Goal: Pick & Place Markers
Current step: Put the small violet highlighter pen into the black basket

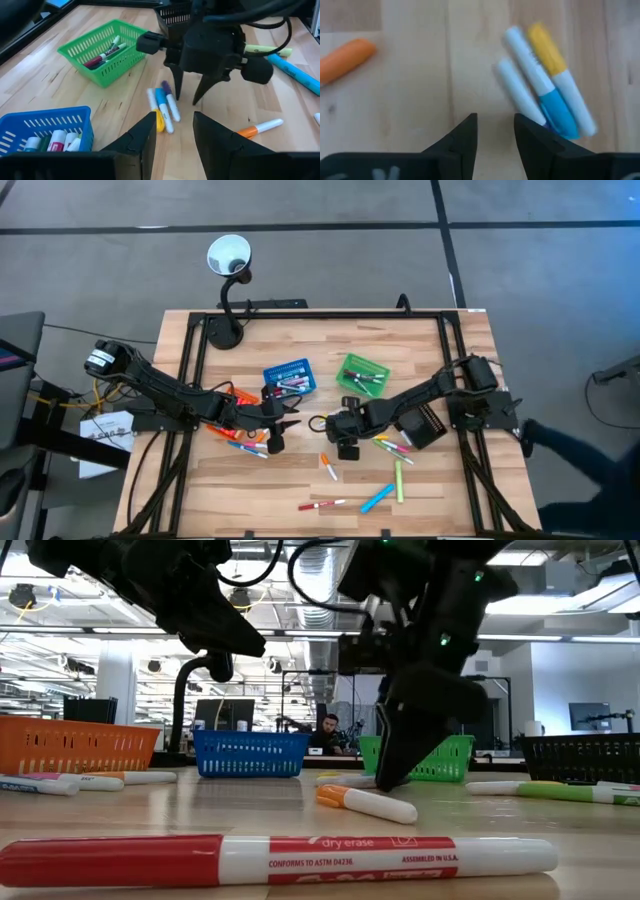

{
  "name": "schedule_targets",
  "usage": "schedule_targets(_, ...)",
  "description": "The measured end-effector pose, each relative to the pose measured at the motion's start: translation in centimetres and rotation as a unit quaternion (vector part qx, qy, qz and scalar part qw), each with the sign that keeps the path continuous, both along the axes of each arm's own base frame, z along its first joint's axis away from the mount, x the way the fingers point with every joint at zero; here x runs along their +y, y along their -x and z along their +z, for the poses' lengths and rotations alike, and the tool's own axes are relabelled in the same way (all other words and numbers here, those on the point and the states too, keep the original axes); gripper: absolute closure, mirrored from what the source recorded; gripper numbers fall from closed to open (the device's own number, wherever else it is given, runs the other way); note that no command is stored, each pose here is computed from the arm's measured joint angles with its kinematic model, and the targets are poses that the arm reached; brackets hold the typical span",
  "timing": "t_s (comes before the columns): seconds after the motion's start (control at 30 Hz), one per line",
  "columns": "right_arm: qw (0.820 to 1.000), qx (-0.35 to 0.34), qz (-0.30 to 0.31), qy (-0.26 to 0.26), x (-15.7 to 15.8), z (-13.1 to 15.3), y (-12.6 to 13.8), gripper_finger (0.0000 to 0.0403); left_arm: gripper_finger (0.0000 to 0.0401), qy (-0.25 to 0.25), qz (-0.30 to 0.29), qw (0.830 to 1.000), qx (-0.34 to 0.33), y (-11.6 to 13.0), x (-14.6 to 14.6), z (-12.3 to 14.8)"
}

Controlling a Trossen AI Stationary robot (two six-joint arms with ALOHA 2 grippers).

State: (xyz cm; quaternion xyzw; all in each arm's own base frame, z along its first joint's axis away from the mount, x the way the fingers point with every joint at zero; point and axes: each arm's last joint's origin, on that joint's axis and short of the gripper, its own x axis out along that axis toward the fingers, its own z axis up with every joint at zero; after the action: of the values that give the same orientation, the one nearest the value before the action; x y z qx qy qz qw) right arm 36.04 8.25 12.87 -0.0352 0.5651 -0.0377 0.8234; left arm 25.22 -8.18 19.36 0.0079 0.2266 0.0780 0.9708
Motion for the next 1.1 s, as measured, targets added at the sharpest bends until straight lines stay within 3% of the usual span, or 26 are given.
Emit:
schedule_targets(0.17,1.000,0.000,-0.006,-0.003,-0.6,0.1,-0.1,0.0285,0.0275,0.000,0.000,1.000,0.000,0.0,0.0,0.0)
schedule_targets(0.4,0.997,-0.032,0.064,0.040,-0.7,2.4,-0.6,0.0284,0.0275,0.000,0.000,1.000,0.000,0.0,0.0,0.0)
schedule_targets(0.5,0.996,-0.018,0.074,0.046,-1.5,2.1,-0.7,0.0284,0.0275,0.000,0.000,1.000,0.000,0.0,0.0,0.0)
schedule_targets(0.73,0.997,-0.026,-0.070,0.002,-3.9,1.6,-1.1,0.0284,0.0275,0.000,0.000,1.000,0.000,0.0,0.0,0.0)
schedule_targets(0.9,0.999,-0.015,-0.007,0.027,-4.0,1.6,-1.1,0.0284,0.0275,0.000,0.000,1.000,0.000,0.0,0.0,0.0)
schedule_targets(1.1,1.000,-0.002,0.021,0.001,-3.8,1.5,-0.9,0.0284,0.0275,0.000,0.000,1.000,0.000,0.0,0.0,0.0)
